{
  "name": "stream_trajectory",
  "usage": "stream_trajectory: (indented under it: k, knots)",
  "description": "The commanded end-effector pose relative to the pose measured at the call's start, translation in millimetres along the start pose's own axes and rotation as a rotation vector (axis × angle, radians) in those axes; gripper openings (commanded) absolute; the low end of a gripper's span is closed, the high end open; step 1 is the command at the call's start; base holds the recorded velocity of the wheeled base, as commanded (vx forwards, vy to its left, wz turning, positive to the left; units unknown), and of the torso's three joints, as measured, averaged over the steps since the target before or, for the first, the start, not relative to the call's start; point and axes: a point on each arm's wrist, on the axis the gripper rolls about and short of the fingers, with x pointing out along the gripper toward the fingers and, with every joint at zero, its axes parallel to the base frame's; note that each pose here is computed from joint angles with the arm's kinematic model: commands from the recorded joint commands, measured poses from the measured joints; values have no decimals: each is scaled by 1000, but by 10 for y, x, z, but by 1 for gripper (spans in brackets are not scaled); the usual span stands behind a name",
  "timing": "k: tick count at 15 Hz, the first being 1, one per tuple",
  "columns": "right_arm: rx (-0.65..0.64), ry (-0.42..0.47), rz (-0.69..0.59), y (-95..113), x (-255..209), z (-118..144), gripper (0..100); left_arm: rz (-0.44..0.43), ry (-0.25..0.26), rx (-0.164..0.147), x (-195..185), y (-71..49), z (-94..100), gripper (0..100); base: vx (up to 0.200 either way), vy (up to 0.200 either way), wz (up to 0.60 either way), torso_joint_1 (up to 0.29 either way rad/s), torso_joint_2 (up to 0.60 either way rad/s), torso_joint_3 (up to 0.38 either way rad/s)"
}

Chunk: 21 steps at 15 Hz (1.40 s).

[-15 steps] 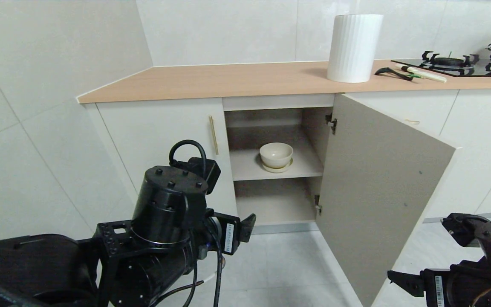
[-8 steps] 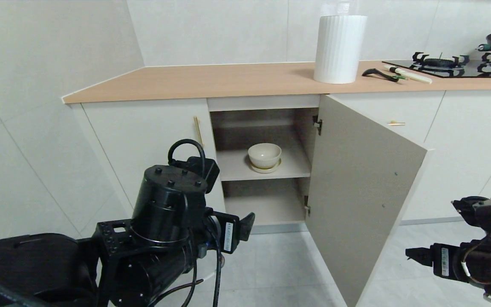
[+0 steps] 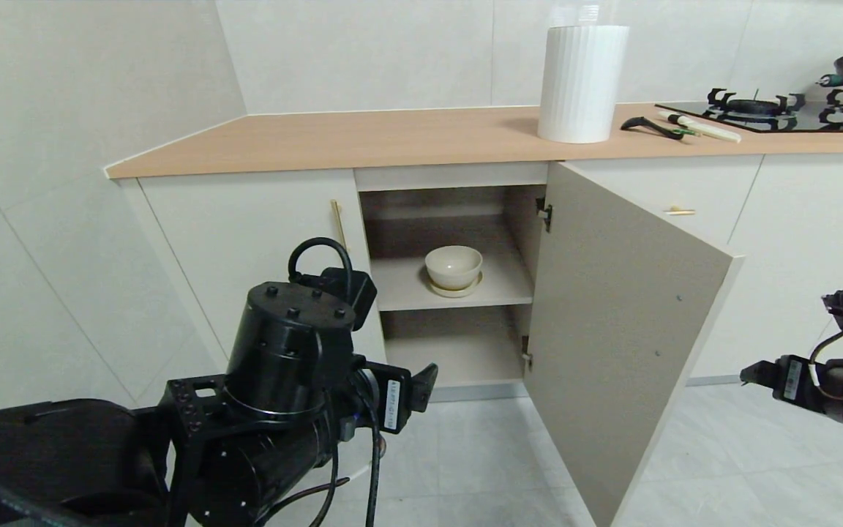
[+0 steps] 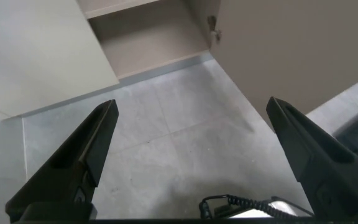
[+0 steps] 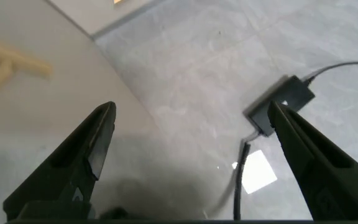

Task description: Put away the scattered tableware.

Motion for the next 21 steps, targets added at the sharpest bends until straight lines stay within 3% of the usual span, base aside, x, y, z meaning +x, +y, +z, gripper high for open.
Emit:
stream_trajectory:
  k: [1,8,15,18,21]
  knots:
    - [33,10,-6,54,286,63,100,1,-5,-4,-6,6,12,100,0,0,0,0,0,0]
    - [46,-36,197,301,508,350,100,16,-22,-24,-15,61,64,100,0,0,0,0,0,0]
    - [-72,50,376,799,396,84,100,27,-78,-58,-84,137,175,100,0,0,0,0,0,0]
    - [-144,73,461,1155,346,-53,100,16,-130,-80,-261,198,278,100,0,0,0,0,0,0]
    - [-190,72,530,1442,297,-124,100,18,-139,-87,-286,217,298,100,0,0,0,0,0,0]
